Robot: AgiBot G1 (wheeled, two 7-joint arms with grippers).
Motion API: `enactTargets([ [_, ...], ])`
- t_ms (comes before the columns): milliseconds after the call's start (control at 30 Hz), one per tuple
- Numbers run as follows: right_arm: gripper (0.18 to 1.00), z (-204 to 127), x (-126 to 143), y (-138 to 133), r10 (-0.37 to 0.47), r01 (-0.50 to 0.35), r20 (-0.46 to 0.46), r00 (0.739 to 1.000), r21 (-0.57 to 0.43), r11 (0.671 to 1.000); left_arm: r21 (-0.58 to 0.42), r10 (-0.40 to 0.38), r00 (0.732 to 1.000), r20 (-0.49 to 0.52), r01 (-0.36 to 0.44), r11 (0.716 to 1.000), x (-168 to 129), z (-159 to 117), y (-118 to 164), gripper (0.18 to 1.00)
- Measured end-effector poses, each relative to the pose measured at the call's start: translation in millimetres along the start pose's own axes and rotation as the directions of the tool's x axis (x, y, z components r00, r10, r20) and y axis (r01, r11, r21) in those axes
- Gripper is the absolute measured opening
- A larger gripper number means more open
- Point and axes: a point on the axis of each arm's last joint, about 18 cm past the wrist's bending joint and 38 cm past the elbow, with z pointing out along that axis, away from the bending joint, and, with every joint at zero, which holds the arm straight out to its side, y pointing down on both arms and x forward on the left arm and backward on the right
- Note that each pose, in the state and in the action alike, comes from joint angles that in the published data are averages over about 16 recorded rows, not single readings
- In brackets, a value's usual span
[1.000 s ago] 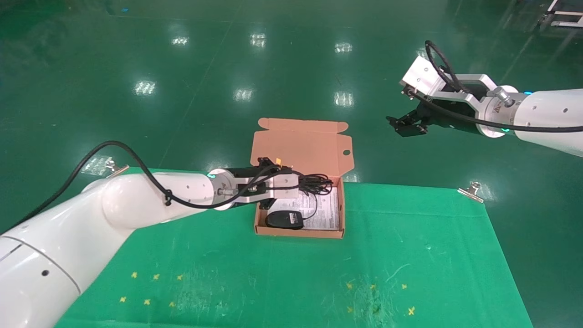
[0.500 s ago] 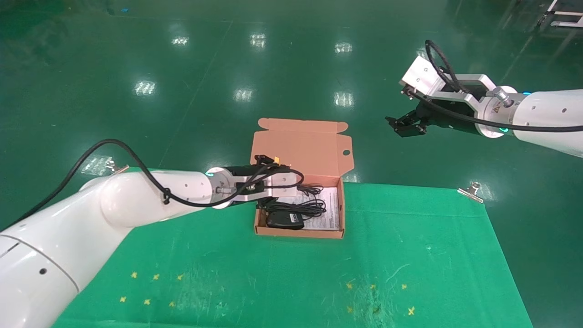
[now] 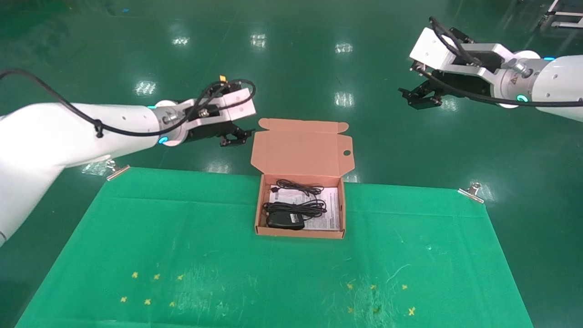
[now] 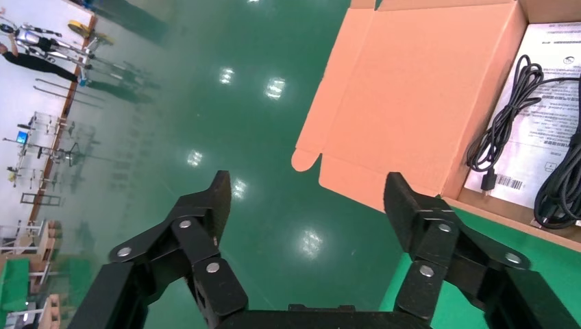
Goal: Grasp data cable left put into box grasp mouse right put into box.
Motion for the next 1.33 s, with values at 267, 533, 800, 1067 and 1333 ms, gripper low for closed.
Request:
enactTargets([
  [267, 1.000, -2.6, -1.5, 2.4, -0.025, 0.025, 0.014, 1.000, -0.006, 1.000, 0.006, -0.056, 0.998, 0.006, 0.056, 0.998, -8.1, -10.4, 8.5, 0.789],
  [533, 1.000, -9.6, -33.1, 14.0, 0.081, -0.084, 0.129, 0.988, 0.018, 0.996, 0.066, -0.201, 0.976, -0.082, 0.207, 0.976, 15.0, -27.4, 22.8, 0.922],
  [800, 1.000, -29.4, -77.0, 22.7, 0.222, -0.252, 0.304, 0.927, 0.062, 0.966, 0.152, -0.353, 0.912, -0.208, 0.387, 0.910, 41.2, -59.9, 34.0, 0.986],
  [1067, 1.000, -59.6, -111.0, 22.7, 0.306, -0.398, 0.466, 0.831, 0.112, 0.910, 0.234, -0.437, 0.836, -0.331, 0.522, 0.820, 58.7, -102.9, 38.0, 1.001],
  [1333, 1.000, -80.7, -125.1, 20.0, 0.324, -0.469, 0.548, 0.771, 0.145, 0.871, 0.280, -0.455, 0.797, -0.397, 0.577, 0.767, 65.5, -131.2, 37.8, 1.000],
])
